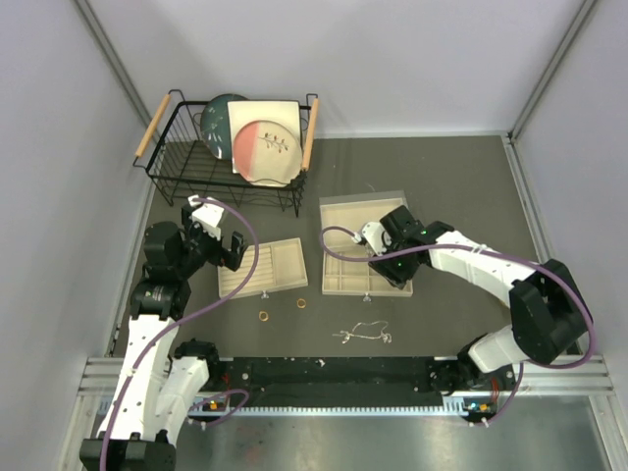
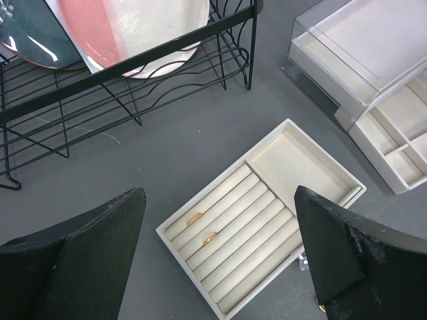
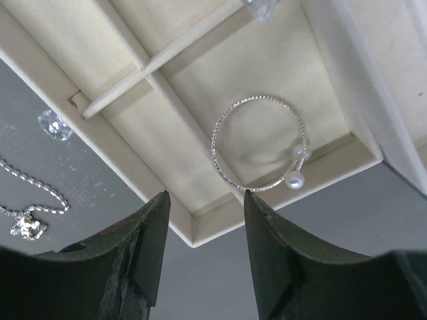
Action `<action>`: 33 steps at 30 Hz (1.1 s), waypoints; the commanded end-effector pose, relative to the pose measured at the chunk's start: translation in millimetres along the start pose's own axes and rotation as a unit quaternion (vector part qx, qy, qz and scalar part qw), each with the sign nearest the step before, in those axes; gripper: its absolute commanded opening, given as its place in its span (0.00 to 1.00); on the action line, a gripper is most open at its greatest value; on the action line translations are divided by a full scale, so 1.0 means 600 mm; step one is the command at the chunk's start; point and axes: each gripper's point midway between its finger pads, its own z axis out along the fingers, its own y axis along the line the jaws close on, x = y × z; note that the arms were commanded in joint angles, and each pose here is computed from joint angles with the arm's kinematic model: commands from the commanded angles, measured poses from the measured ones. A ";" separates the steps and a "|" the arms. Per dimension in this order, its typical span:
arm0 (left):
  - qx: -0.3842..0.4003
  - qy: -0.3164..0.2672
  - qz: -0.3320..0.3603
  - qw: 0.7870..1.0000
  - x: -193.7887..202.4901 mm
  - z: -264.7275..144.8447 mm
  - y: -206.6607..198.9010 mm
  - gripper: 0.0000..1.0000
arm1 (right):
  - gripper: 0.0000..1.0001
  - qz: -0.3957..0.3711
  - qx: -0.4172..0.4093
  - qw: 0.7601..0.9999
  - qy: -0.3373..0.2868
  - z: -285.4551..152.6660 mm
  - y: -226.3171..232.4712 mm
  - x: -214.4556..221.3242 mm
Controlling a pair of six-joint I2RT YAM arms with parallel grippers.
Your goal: Organize the mixed jewelry
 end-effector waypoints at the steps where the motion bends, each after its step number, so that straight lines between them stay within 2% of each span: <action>1: -0.005 -0.017 0.015 1.000 -0.012 -0.001 0.005 0.99 | 0.49 -0.013 -0.002 1.000 0.004 0.007 0.004 0.005; 19: -0.007 -0.015 0.018 1.000 -0.007 -0.001 0.006 0.99 | 0.48 -0.011 -0.004 1.000 0.020 0.031 -0.008 0.010; 33: -0.010 -0.014 0.021 1.000 -0.003 -0.002 0.007 0.99 | 0.48 -0.007 0.002 1.000 -0.009 0.012 -0.017 -0.024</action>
